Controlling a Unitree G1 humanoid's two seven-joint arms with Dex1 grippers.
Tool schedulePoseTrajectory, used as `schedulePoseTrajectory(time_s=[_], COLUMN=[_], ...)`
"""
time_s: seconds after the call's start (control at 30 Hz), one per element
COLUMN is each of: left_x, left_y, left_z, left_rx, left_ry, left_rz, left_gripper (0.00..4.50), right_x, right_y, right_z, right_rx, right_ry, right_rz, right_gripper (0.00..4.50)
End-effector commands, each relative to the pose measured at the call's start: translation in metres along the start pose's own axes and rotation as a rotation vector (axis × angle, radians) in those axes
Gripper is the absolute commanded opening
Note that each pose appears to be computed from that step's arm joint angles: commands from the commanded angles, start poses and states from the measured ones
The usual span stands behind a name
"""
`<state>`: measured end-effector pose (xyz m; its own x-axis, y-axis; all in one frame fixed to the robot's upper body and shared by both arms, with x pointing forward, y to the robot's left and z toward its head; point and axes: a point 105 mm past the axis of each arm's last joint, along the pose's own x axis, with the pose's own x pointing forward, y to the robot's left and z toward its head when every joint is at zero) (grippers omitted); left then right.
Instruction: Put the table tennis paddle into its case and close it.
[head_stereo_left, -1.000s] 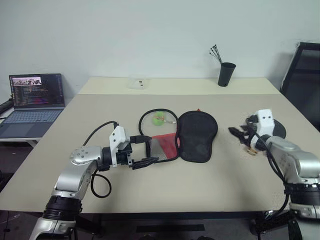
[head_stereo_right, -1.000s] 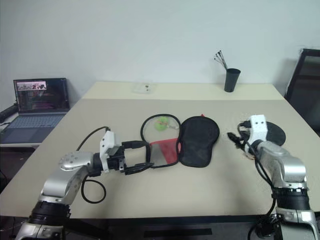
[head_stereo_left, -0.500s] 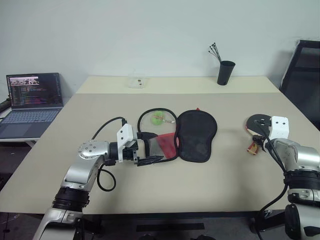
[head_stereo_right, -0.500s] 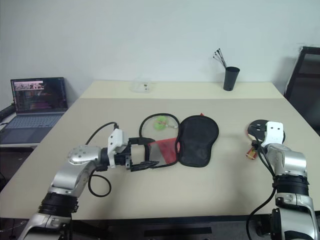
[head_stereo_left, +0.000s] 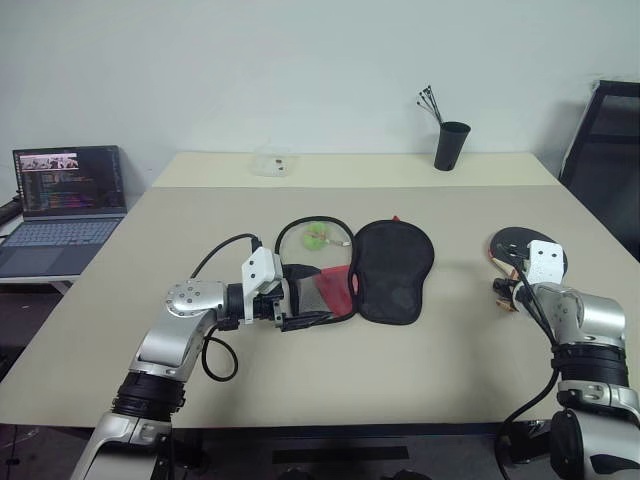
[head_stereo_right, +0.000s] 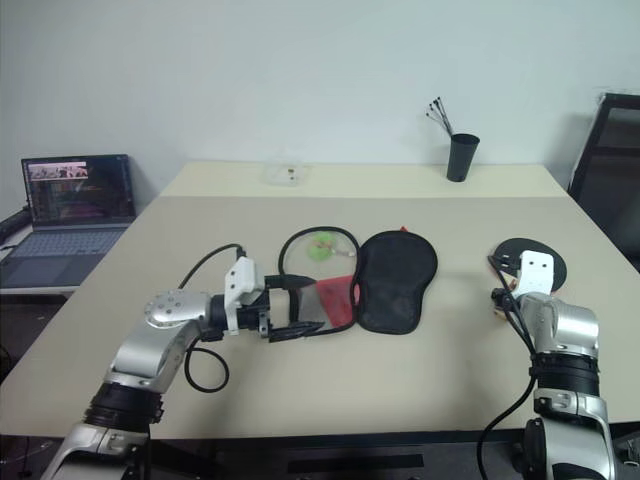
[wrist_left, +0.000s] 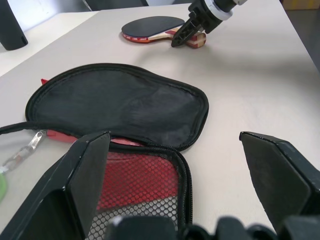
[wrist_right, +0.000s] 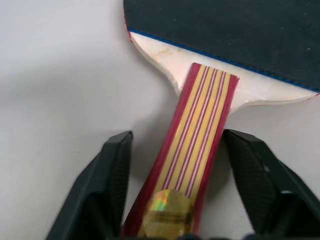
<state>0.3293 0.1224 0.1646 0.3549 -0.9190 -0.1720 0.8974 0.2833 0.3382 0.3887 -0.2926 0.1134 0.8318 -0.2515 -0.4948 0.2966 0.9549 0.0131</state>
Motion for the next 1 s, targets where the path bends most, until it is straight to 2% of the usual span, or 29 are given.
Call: schedulePoseTrajectory(time_s=[0.03,0.27,0.3,0.37,0.57,0.67,0.83,1.0], left_x=[0.004,0.005,0.005,0.005,0.006,0.007,0.007,0.006], left_y=[0.003,0.002,0.002,0.001,0.0,-0.001,-0.002,-0.005], left_z=[0.02,0.023,0.023,0.024,0.025,0.027,0.027,0.026], left_rx=[0.064,0.068,0.069,0.069,0.069,0.07,0.071,0.066], left_ry=[-0.032,-0.029,-0.029,-0.028,-0.024,-0.024,-0.02,-0.013], left_rz=[0.003,0.004,0.004,0.004,-0.002,-0.006,-0.015,-0.024], left_gripper=[4.5,4.5,4.5,4.5,4.5,4.5,4.5,4.5], right_x=[0.002,0.011,0.011,0.012,0.013,0.013,0.007,-0.012], right_y=[-0.005,-0.002,-0.001,0.001,0.006,0.008,0.009,0.005], right_z=[0.004,0.001,0.001,0.001,0.001,0.002,0.006,0.0], right_rx=[-0.007,-0.013,-0.018,-0.025,-0.101,-0.143,-0.204,-0.243], right_ry=[-0.017,-0.005,-0.005,-0.006,-0.01,-0.015,-0.008,0.022], right_rz=[-0.024,-0.006,0.001,0.014,0.062,0.085,0.131,0.18], right_gripper=[4.46,4.46,4.29,3.92,1.91,1.15,1.1,1.09])
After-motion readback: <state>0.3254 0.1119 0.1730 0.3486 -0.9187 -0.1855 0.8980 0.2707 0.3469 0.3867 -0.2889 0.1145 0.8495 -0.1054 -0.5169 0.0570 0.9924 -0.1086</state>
